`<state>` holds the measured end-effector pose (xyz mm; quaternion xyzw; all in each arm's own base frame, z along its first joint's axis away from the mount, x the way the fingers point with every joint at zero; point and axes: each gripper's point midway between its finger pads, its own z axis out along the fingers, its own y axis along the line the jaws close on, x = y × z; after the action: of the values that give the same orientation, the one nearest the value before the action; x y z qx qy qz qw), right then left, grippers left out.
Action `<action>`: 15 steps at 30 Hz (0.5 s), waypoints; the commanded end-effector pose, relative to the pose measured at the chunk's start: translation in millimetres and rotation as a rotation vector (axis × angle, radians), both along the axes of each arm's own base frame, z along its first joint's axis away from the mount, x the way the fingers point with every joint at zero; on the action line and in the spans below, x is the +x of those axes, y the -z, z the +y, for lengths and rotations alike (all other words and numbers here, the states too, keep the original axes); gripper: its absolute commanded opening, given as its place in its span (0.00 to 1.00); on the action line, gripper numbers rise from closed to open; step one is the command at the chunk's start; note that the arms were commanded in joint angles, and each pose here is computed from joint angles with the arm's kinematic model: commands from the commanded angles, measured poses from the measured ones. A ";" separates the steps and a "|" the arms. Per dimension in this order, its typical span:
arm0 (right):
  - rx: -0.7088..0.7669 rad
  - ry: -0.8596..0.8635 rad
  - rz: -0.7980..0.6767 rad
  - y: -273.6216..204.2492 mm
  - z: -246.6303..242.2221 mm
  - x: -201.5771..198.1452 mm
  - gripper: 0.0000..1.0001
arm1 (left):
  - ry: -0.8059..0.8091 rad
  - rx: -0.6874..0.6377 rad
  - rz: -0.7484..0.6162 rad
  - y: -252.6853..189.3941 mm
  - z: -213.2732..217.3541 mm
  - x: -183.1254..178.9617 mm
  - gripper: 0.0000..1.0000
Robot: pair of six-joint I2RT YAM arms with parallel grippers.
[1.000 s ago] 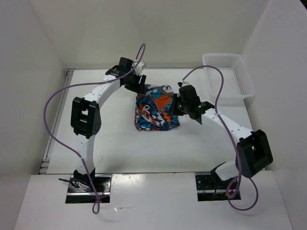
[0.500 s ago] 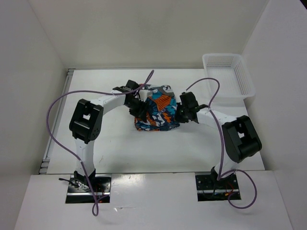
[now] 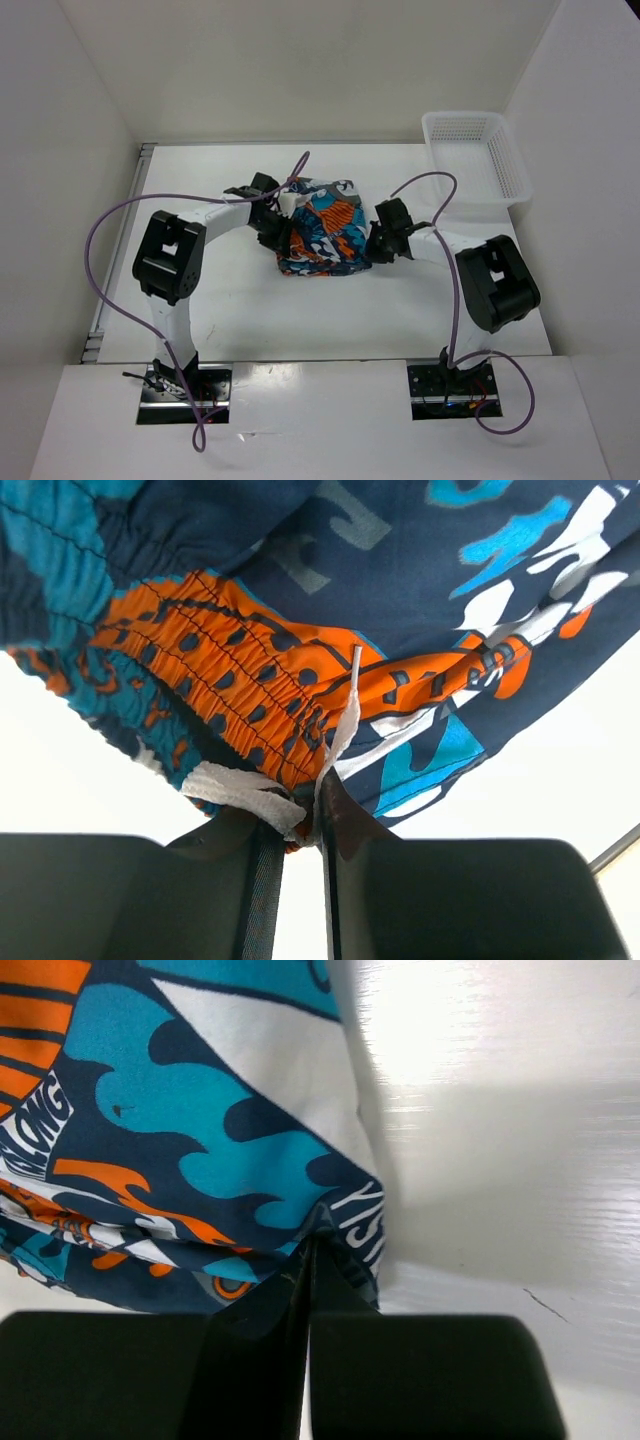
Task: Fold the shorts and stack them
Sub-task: Fold the shorts
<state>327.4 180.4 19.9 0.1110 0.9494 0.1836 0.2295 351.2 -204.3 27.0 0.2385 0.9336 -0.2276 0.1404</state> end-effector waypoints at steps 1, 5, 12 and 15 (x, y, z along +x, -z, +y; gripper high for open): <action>0.001 -0.032 -0.092 -39.3 -3.5 14.1 0.00 | -0.016 0.030 -0.020 -12.1 11.5 -2.6 0.25; -0.019 -0.034 -0.296 -114.7 -1.4 55.9 0.18 | -0.007 -0.001 -0.035 -20.7 5.1 2.6 0.25; 0.034 -0.055 -0.386 -151.8 16.8 161.2 0.13 | -0.015 0.015 -0.050 -25.1 7.8 5.6 0.26; 0.066 -0.122 -0.343 -128.5 36.0 181.5 0.00 | -0.015 0.005 -0.076 -31.8 5.9 10.7 0.26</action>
<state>507.2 203.5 190.0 0.0574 0.8704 0.2406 0.4256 349.8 -198.0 30.1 0.2361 0.9375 -0.2142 0.1395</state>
